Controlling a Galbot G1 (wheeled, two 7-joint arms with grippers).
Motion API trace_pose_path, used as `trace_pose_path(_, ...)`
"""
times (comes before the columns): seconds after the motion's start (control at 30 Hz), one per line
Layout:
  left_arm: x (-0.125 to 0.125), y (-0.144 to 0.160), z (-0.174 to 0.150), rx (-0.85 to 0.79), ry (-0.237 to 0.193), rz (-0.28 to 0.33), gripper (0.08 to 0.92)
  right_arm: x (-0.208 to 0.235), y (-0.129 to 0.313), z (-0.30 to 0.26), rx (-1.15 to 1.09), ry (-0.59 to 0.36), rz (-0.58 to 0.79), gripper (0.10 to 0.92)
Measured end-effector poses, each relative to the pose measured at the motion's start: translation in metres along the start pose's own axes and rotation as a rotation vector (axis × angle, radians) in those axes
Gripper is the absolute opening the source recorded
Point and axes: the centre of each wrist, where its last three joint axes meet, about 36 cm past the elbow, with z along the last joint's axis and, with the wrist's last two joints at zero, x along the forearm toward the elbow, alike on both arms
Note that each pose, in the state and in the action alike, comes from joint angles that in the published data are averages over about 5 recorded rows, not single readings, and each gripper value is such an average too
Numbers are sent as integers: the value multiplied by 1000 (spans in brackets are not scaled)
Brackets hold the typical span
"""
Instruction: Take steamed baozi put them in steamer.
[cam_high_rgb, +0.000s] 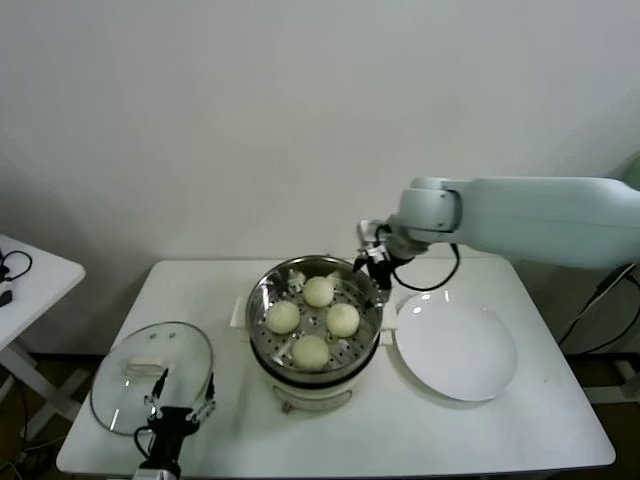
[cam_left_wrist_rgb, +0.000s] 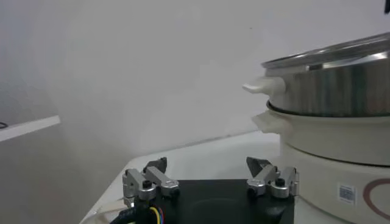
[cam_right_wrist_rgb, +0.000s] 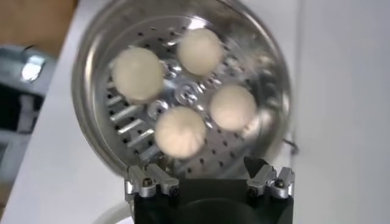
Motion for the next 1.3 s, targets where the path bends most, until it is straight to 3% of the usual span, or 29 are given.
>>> trace_pose_path(0.2,4,0,0,-16,-3,12,823,15,22,61,-133,-90,134,823)
trace_pose_path(0.47,6,0,2,-23,-6,10,823,-8,66,135,-317,-270,374,823)
trace_pose_path(0.97,8,-7,4,-3,-23,7,823,-77,155,179,-543,-772,767,823)
trace_pose_path(1.13,7,-9,3,2,-29,5,823,-110,205,200,-665,-904,891,823)
trace_pose_path(1.3,7,-9,4,5,-31,2,823,-154,288,219,-837,-939,955,823)
